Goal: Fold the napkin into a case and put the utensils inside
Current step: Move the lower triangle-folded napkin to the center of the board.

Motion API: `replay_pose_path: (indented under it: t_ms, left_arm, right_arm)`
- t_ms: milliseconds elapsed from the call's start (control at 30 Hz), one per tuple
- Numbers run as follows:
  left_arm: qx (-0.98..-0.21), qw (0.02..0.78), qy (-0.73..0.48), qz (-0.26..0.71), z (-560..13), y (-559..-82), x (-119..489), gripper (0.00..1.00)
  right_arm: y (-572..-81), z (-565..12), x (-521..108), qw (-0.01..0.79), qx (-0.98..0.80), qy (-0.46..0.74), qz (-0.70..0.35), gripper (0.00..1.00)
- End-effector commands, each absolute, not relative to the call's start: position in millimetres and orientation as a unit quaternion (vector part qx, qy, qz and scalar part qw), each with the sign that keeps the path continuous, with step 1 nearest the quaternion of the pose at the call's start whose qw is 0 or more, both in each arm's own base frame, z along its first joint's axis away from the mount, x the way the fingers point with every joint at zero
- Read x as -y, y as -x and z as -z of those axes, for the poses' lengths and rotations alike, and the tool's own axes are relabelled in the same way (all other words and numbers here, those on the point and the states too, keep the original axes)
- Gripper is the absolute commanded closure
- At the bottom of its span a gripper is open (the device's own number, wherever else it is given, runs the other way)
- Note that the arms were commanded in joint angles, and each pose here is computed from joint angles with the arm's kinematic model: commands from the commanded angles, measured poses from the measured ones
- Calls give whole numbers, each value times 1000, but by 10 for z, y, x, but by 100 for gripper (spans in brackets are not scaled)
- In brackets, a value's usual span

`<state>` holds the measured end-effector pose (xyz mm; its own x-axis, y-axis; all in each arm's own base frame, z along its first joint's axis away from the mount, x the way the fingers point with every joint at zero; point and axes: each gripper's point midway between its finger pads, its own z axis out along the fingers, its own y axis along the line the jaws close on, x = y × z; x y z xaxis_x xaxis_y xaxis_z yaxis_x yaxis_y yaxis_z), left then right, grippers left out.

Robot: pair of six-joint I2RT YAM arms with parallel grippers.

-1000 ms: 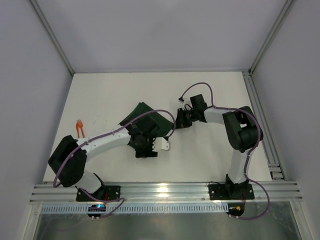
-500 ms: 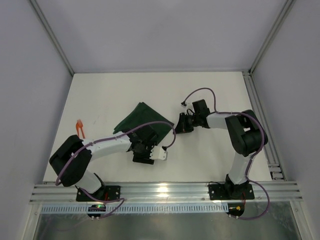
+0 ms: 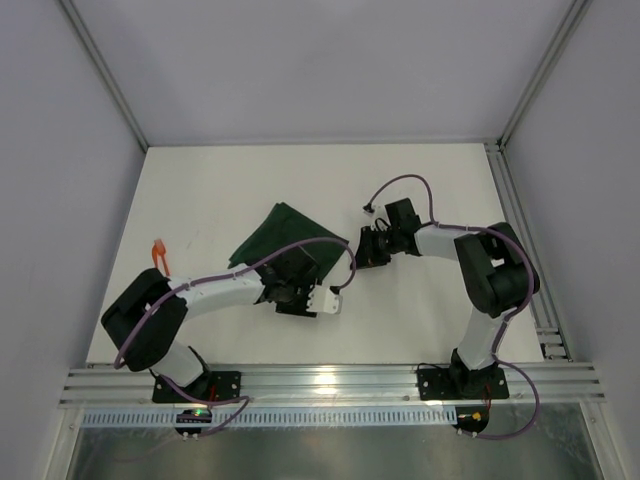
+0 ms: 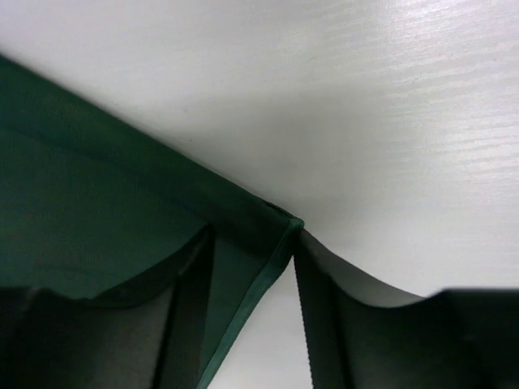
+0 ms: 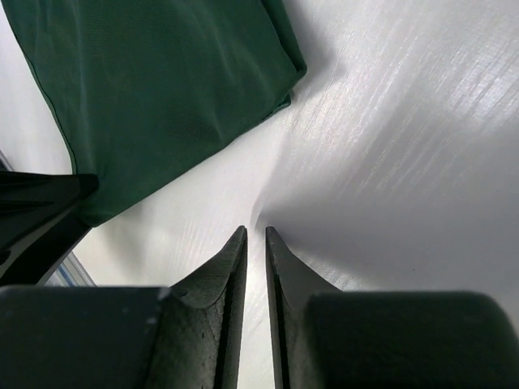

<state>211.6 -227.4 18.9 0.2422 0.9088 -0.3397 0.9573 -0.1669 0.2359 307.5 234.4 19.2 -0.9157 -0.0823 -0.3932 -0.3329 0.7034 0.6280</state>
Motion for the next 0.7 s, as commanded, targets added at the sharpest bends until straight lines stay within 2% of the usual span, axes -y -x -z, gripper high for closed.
replay_pose_path:
  t_ms: [0,33,100,133,233,267,333,400,467,500,600,667]
  left_arm:
    - [-614,173,-765,84,0,-1979,2253,56]
    - [-615,170,-766,83,8,-1968,2236,65]
    - [-608,159,-773,82,3,-1925,2178,74]
    - [-606,153,-776,81,26,-1894,2135,83]
    - [-593,144,-789,75,7,-1834,2029,97]
    - [-589,138,-792,75,20,-1809,1980,100]
    - [-592,127,-792,78,5,-1768,1899,100]
    - [-594,118,-792,78,-9,-1763,1827,94]
    - [-597,98,-792,81,-37,-1706,1758,70]
    - [-602,92,-789,83,-48,-1683,1742,53]
    - [-613,88,-780,87,-153,-1662,1741,43]
    - [-620,98,-772,98,-285,-1637,1757,43]
  right_arm:
    - [-3191,-422,-2311,204,-904,137,-349,80]
    - [-3201,-450,-2302,208,-904,141,-346,79]
    - [-3249,-511,-2268,215,-908,145,-329,75]
    - [-3280,-541,-2251,223,-908,152,-322,70]
    - [-3441,-607,-2225,238,-910,159,-300,59]
    - [-3534,-686,-2258,248,-907,161,-300,59]
    - [-3630,-725,-2310,252,-904,163,-305,55]
    - [-3797,-763,-2399,260,-899,162,-313,51]
    - [-3938,-758,-2524,258,-894,166,-326,47]
    - [-3970,-744,-2584,254,-893,171,-329,47]
    - [-4065,-660,-2841,238,-891,198,-333,46]
    - [-4116,-665,-3006,236,-887,212,-336,46]
